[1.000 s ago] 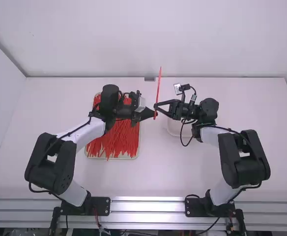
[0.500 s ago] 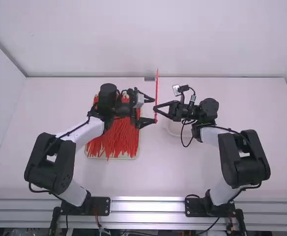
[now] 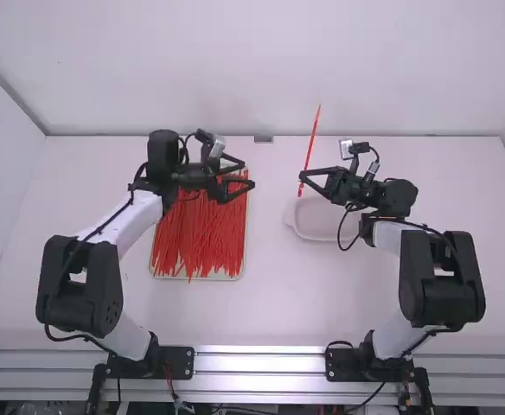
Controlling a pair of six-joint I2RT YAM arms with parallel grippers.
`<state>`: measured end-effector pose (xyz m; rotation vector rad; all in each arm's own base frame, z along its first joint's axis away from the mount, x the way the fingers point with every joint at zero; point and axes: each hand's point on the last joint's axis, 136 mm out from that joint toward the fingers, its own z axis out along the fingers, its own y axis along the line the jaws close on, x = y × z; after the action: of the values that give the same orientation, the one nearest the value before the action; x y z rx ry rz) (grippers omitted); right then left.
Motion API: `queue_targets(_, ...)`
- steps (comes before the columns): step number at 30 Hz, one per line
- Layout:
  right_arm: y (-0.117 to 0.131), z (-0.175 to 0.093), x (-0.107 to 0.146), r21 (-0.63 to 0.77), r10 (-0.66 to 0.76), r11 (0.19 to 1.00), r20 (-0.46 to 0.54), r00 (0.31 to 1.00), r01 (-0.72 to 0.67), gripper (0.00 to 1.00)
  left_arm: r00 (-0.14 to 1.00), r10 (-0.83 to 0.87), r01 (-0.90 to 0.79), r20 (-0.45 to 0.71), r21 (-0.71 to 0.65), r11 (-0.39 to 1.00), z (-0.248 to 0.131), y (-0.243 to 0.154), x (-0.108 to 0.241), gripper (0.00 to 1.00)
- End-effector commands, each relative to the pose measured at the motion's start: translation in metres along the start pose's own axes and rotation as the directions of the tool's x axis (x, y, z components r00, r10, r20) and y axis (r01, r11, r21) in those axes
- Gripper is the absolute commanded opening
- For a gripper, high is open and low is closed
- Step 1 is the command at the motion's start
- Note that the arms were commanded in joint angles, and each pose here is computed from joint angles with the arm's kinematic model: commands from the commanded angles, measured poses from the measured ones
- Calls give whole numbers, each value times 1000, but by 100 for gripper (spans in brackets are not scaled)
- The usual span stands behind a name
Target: Fasten the cable tie
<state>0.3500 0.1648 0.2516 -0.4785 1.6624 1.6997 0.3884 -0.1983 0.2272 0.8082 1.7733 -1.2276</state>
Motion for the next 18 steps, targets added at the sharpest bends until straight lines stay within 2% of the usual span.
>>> queue_targets(1, 2, -5, 1, 4, -9, 1000, -10, 1000, 9, 0, 998, 59, -59, -3, -17, 998, -3, -7, -15, 99)
queue_targets(5, -11, -11, -2, 39, 14, 999, 1, 1000, -14, 0, 994, 88, -88, -58, 2, 996, -1, -14, -6, 99)
queue_targets(10, -29, -10, -5, 75, 51, 996, -11, 999, -50, 0, 994, 83, -83, -72, -7, 996, -3, -13, -3, 99)
queue_targets(18, -42, -1, -32, 117, 51, 992, -54, 997, -44, 0, 994, 68, -71, -82, -28, 997, -5, -9, 0, 99)
